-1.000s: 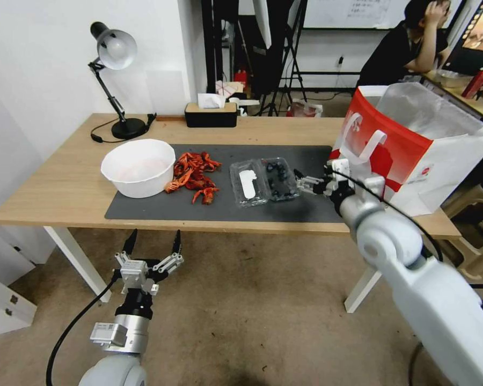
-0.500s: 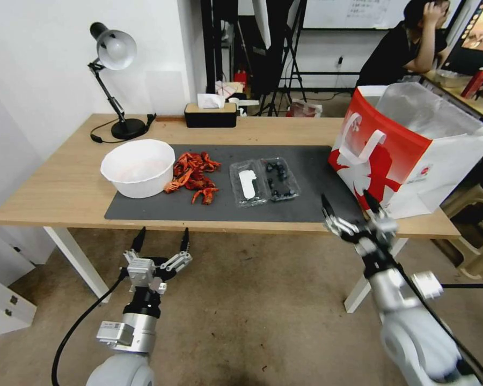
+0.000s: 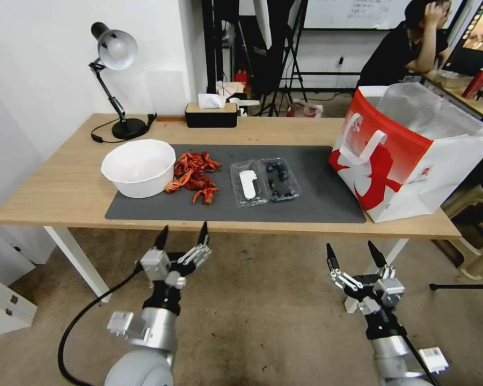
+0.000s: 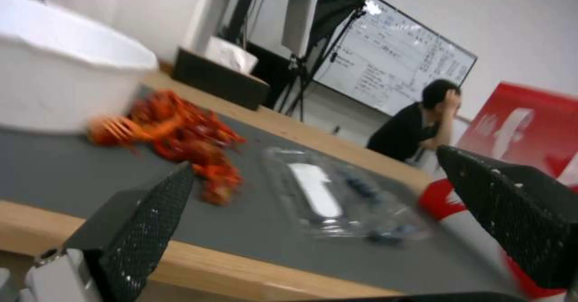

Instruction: Close the takeout container lid, then place the container into the takeout bag.

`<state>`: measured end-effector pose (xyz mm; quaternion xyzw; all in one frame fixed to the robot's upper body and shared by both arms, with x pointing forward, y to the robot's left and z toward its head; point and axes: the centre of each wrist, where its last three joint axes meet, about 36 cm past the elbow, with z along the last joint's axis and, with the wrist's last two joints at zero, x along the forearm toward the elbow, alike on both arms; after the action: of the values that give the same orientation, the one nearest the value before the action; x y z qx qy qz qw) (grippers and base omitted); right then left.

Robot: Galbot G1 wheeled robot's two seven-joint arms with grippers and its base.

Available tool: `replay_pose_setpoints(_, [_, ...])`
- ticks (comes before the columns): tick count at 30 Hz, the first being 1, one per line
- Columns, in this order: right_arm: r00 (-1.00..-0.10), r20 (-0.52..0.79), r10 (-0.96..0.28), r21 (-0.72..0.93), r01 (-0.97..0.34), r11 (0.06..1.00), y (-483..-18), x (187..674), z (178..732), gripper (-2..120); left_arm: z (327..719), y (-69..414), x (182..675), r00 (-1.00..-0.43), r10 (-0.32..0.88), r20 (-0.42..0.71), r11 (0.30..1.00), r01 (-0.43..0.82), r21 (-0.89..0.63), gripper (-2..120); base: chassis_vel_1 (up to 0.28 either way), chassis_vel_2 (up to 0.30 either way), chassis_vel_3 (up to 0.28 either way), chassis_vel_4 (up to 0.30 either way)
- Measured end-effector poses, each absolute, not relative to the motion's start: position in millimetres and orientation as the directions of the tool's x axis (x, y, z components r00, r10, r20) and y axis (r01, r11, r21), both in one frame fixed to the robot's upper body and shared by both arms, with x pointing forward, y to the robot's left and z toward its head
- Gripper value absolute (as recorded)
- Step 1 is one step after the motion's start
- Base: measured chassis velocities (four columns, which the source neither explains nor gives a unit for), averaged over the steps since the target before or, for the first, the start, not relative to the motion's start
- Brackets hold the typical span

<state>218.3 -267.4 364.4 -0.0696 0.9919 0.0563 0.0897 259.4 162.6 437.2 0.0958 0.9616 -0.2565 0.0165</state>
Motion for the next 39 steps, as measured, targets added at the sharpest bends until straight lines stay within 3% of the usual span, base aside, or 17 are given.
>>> replay_pose_setpoints(9, [-0.971,-0.181,-0.157,0.093,-0.176,0.980,-259.6,217.1,373.7,100,475.0,103.6,289.4,-0.946,0.324,-0.008,0.589,0.208,-0.781,100,0.000,0.000,0.000,0.000])
replay_pose_setpoints(14, [-0.972,-0.168,-0.162,0.085,-0.178,0.980,-253.2,217.8,376.1,100,494.6,78.6,322.2,-0.929,0.363,0.073,0.514,0.134,-0.847,100,0.000,0.000,0.000,0.000])
replay_pose_setpoints(22, [-0.975,-0.153,-0.161,0.085,-0.175,0.981,-248.8,217.8,372.4,100,500.4,54.5,370.7,-0.920,0.368,0.134,0.496,0.073,-0.865,100,0.000,0.000,0.000,0.000])
replay_pose_setpoints(39, [-0.979,-0.137,-0.148,0.089,-0.161,0.983,-246.3,221.9,365.0,100,494.8,5.7,403.8,-0.896,0.360,0.259,0.513,-0.042,-0.857,100,0.000,0.000,0.000,0.000])
